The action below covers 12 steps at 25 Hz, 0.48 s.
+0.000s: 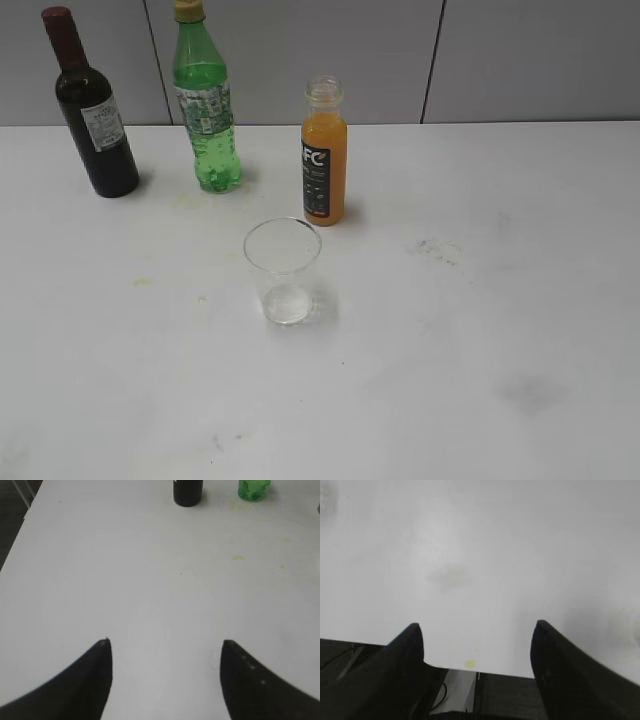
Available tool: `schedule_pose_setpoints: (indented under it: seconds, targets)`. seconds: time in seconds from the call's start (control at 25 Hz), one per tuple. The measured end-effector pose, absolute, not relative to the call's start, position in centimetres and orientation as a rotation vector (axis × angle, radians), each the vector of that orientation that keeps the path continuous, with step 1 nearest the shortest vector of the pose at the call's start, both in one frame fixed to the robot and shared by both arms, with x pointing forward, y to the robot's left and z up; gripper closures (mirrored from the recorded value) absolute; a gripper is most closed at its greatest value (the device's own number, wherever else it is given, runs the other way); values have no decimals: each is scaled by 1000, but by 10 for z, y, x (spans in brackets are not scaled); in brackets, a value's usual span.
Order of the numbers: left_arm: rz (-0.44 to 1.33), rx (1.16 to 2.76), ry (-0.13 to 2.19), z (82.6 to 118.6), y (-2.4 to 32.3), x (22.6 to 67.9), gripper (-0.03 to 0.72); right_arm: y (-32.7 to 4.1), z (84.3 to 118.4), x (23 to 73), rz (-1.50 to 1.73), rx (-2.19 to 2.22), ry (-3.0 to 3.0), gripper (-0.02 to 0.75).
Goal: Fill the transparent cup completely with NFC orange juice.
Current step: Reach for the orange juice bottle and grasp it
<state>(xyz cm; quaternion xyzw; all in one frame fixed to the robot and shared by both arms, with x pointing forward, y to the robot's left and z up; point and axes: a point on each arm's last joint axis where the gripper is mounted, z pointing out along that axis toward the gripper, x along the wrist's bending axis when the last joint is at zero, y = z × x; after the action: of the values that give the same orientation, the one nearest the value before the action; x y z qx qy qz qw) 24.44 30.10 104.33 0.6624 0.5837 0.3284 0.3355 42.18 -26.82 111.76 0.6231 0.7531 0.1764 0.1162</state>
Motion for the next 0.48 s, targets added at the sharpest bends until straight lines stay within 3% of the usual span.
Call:
schedule_pose_setpoints:
  seconds: [0.48]
  targets:
    - [857,1728,1523,1043,301,244,167,-286,1066,286,829,1656,1951,225]
